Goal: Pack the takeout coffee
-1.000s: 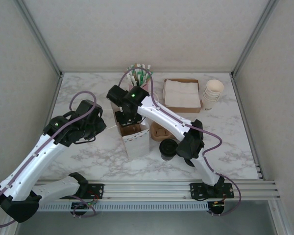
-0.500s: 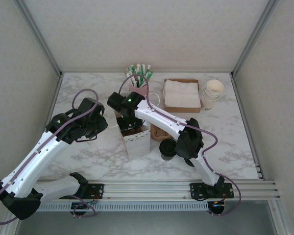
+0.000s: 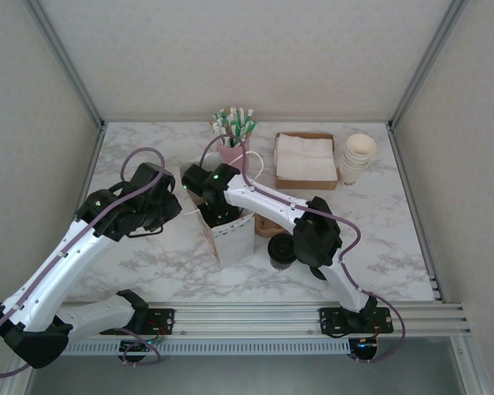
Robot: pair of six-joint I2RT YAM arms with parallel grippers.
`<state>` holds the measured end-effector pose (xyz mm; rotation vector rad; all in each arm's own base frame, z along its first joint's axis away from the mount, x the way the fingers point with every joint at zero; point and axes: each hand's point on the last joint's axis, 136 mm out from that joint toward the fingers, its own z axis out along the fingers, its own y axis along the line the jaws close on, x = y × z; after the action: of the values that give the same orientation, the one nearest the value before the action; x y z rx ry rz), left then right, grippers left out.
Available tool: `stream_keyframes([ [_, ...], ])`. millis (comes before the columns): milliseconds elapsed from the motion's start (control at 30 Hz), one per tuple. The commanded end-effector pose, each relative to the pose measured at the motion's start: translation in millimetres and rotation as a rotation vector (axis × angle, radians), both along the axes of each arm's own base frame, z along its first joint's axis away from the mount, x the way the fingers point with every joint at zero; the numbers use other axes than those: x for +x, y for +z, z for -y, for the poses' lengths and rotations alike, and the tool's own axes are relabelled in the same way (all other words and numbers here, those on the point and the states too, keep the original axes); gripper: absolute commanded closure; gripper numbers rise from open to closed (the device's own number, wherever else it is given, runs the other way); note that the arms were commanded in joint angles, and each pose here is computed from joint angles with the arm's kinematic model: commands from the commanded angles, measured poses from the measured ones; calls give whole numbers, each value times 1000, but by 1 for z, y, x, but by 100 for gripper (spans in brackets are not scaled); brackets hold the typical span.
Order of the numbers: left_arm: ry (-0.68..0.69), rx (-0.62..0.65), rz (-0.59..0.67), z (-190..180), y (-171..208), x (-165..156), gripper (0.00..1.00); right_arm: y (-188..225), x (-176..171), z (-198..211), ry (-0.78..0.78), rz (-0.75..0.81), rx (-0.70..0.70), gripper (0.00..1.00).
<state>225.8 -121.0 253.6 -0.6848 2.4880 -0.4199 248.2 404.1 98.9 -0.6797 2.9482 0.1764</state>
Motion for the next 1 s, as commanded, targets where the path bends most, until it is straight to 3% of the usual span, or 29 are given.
stream_keyframes([
  [0, -13, -12, 27, 3, 10, 3, 85, -19, -1, 9, 19, 0, -64, 67],
  [967, -7, -22, 35, 5, 13, 5, 85, -97, -23, 18, 60, -129, -148, 68],
])
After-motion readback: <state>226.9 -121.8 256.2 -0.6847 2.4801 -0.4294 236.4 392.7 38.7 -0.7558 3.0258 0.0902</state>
